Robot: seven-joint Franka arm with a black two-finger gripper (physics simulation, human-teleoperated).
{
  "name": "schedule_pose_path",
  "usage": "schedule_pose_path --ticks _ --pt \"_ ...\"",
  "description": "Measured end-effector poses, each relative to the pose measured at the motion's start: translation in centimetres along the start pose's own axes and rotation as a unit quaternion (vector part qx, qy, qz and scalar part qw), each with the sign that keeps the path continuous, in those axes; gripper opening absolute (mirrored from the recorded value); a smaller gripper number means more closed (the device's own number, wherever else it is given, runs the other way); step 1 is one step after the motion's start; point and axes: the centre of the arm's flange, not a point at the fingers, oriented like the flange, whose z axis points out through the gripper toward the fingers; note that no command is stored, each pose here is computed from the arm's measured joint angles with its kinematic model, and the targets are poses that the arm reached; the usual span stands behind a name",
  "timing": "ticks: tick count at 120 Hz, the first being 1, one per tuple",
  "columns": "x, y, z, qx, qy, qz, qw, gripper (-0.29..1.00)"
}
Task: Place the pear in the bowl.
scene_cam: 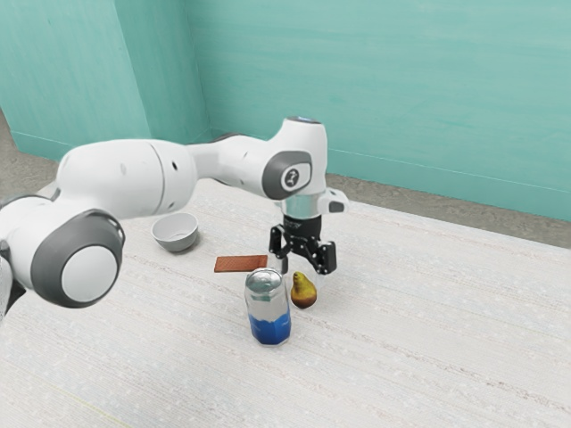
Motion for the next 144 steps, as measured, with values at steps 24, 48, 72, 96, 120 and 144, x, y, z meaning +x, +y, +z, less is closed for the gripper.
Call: schedule_pose_path --ticks 24,48,72,96,120,144 --pt "0.3 -0.2 1.7 0.004 -0.012 0.0 1.0 0.7" --pt "0.5 -0.1 2.8 0.005 -0.017 0.0 1.0 0.7" --pt "0.6 -0.6 3.3 0.004 -0.019 -0.004 1.0 0.7" --pt "0.7 -1.1 3.5 0.003 -0.02 -0.007 1.0 0.7" --pt "0.7 -1.2 3.7 0.002 -0.022 -0.009 1.0 0.69" --pt "0.7 -1.1 3.6 0.002 -0.02 -0.009 1.0 0.57"
